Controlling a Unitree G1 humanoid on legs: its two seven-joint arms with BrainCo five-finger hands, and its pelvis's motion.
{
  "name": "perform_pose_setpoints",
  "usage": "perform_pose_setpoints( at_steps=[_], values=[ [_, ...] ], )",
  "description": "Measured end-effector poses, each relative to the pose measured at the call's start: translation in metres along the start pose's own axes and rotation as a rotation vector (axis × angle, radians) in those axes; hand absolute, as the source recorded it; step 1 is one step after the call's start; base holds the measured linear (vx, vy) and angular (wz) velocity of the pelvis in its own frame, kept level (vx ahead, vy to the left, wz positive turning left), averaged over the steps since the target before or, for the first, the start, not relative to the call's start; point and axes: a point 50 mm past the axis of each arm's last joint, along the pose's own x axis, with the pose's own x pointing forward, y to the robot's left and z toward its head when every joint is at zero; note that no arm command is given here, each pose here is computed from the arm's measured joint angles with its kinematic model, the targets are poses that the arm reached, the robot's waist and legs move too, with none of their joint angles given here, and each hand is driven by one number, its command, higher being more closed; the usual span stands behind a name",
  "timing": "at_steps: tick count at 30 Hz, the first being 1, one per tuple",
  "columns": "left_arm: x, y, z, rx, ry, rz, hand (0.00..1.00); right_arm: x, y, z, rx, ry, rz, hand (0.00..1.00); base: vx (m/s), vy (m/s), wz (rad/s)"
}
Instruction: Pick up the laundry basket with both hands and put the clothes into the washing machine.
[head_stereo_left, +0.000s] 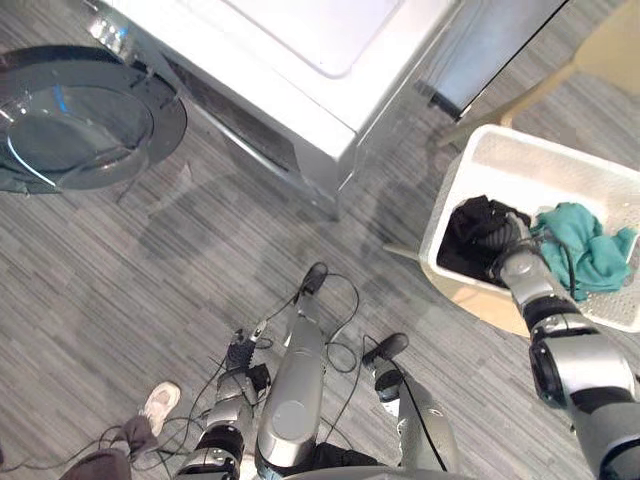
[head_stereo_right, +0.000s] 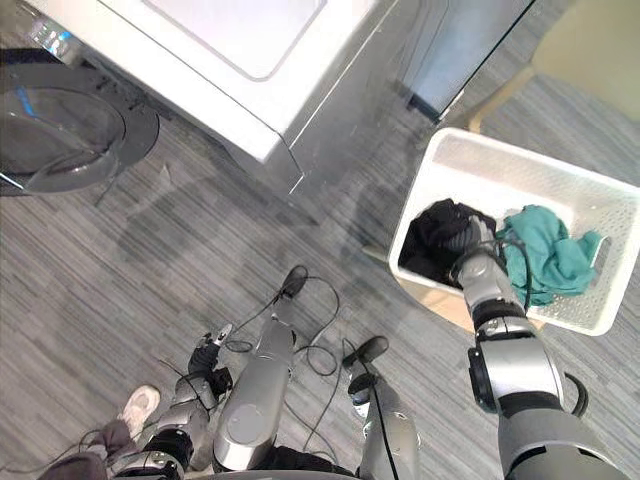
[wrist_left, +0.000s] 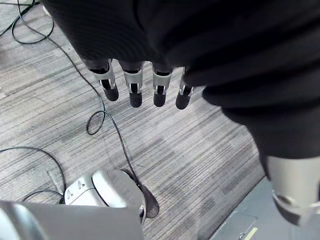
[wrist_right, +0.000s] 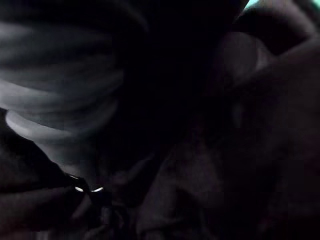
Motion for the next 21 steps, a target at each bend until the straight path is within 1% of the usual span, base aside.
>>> perform_pose_setpoints(
  at_steps=[2, 4, 5, 6, 7, 8, 10, 11, 12, 13, 14, 15, 16, 17, 18, 19, 20, 21],
  values=[
    [-0.003, 0.012, -0.005, -0.064, 0.011, 0.036, 0.0, -0.004, 0.005, -0.002, 0.039, -0.019, -0.002, 1.0, -0.04, -0.006, -0.15],
    [-0.007, 0.035, -0.01, -0.173, 0.016, 0.106, 0.0, -0.014, 0.002, -0.01, 0.101, -0.052, -0.034, 1.0, -0.06, -0.014, -0.2],
    [-0.012, 0.054, -0.013, -0.26, 0.014, 0.167, 0.0, -0.02, 0.001, -0.012, 0.152, -0.082, -0.056, 1.0, -0.06, -0.011, -0.19],
    [-0.015, 0.066, -0.015, -0.299, 0.01, 0.206, 0.0, -0.025, 0.001, -0.013, 0.18, -0.096, -0.067, 1.0, -0.05, -0.007, -0.12],
    [-0.023, 0.09, -0.014, -0.382, -0.024, 0.281, 0.0, -0.036, -0.003, -0.02, 0.238, -0.118, -0.101, 1.0, 0.02, -0.005, -0.08],
    [-0.034, 0.118, -0.004, -0.459, -0.109, 0.361, 0.0, -0.051, -0.009, -0.032, 0.301, -0.123, -0.151, 1.0, 0.05, -0.005, -0.06],
    [-0.047, 0.144, 0.01, -0.507, -0.208, 0.432, 0.0, -0.066, -0.018, -0.045, 0.353, -0.121, -0.207, 1.0, 0.06, -0.02, -0.13],
    [-0.059, 0.161, 0.023, -0.531, -0.294, 0.485, 0.0, -0.077, -0.029, -0.05, 0.382, -0.135, -0.264, 1.0, 0.09, -0.019, -0.18],
    [-0.065, 0.168, 0.031, -0.54, -0.344, 0.507, 0.0, -0.081, -0.036, -0.05, 0.396, -0.149, -0.295, 1.0, 0.11, -0.024, -0.32],
    [-0.08, 0.181, 0.05, -0.539, -0.454, 0.548, 0.0, -0.09, -0.05, -0.049, 0.417, -0.183, -0.356, 1.0, 0.12, -0.014, -0.4],
    [-0.095, 0.19, 0.072, -0.51, -0.575, 0.588, 0.0, -0.096, -0.062, -0.041, 0.453, -0.245, -0.408, 1.0, 0.09, -0.016, -0.43],
    [-0.101, 0.191, 0.083, -0.492, -0.632, 0.597, 0.0, -0.099, -0.068, -0.035, 0.462, -0.282, -0.429, 1.0, 0.09, -0.006, -0.41],
    [-0.112, 0.19, 0.103, -0.455, -0.737, 0.608, 0.0, -0.103, -0.077, -0.022, 0.474, -0.358, -0.457, 1.0, 0.08, 0.004, -0.43],
    [-0.118, 0.181, 0.123, -0.422, -0.825, 0.593, 0.0, -0.106, -0.083, -0.009, 0.496, -0.43, -0.475, 1.0, 0.07, 0.01, -0.45],
    [-0.12, 0.175, 0.133, -0.391, -0.864, 0.584, 0.0, -0.107, -0.085, -0.002, 0.509, -0.461, -0.478, 1.0, 0.03, 0.02, -0.47],
    [-0.123, 0.164, 0.147, -0.356, -0.923, 0.562, 0.0, -0.106, -0.087, 0.008, 0.528, -0.502, -0.476, 1.0, -0.01, 0.016, -0.52],
    [-0.127, 0.143, 0.17, -0.276, -1.012, 0.502, 0.0, -0.103, -0.088, 0.028, 0.564, -0.565, -0.457, 1.0, -0.03, 0.018, -0.49],
    [-0.129, 0.132, 0.18, -0.238, -1.051, 0.464, 0.0, -0.102, -0.087, 0.036, 0.579, -0.593, -0.444, 1.0, -0.06, 0.021, -0.58]
  ],
)
